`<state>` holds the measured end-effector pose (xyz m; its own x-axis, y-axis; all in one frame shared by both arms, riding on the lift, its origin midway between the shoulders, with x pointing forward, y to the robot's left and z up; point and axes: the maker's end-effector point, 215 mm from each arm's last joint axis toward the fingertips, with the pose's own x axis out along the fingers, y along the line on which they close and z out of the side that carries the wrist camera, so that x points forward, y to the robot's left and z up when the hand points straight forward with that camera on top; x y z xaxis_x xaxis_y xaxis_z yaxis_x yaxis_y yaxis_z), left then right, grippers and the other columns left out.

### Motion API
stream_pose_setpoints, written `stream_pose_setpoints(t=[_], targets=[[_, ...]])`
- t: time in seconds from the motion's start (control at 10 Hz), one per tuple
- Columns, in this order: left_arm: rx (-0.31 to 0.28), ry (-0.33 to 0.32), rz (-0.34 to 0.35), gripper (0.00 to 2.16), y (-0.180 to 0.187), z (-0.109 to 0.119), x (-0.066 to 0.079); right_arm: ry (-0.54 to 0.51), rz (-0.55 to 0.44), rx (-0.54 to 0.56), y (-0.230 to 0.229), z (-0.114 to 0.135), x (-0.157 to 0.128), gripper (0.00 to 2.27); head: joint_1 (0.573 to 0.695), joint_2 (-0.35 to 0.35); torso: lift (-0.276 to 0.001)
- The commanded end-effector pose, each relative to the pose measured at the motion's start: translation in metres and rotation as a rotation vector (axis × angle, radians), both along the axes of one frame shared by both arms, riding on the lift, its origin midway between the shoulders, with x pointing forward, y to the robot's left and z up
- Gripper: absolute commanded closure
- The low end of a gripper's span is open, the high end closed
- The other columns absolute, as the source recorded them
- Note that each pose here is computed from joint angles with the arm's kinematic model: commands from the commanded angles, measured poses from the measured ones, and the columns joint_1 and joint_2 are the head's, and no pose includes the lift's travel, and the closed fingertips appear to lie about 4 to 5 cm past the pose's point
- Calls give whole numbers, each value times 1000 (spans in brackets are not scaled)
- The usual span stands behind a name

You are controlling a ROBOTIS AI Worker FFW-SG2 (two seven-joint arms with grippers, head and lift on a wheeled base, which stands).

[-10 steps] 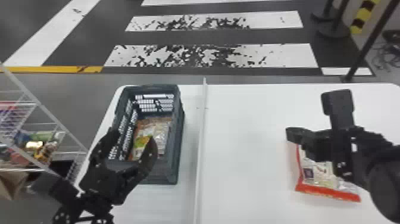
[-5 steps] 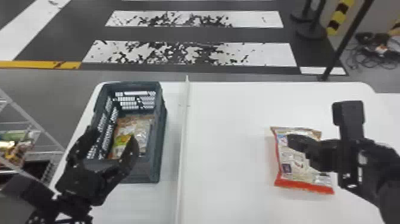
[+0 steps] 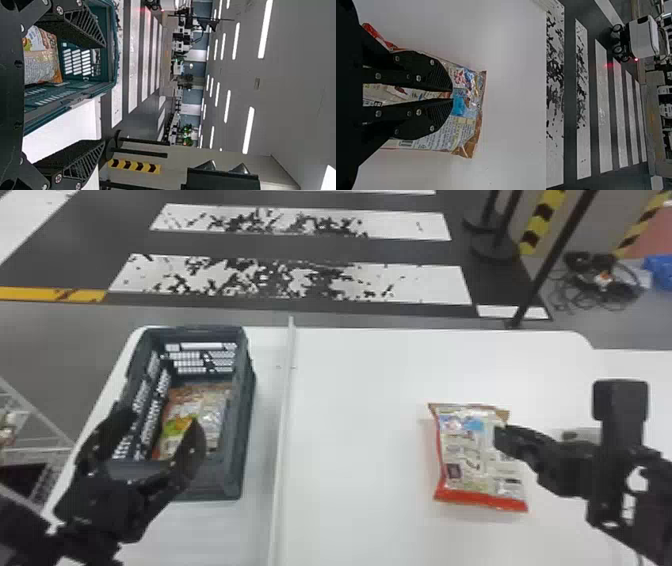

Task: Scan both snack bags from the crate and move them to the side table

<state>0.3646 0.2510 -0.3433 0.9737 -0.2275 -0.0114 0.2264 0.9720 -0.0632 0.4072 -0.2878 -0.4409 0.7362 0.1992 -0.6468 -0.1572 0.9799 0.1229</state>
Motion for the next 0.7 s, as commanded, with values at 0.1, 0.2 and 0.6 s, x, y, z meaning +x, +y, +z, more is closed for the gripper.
stream_pose_setpoints(t=[0.1, 0.2, 0.6], targets=[[0, -8, 3, 151, 2, 2, -1, -15, -93, 13, -49, 10, -5, 46, 695, -64, -75], [1, -12, 3, 151, 1, 4, -1, -21, -140, 13, -74, 14, -8, 60, 695, -94, -75], [-2, -17, 2, 151, 0, 6, -1, 34, -278, -16, -163, -13, -22, 76, 695, -239, -75]])
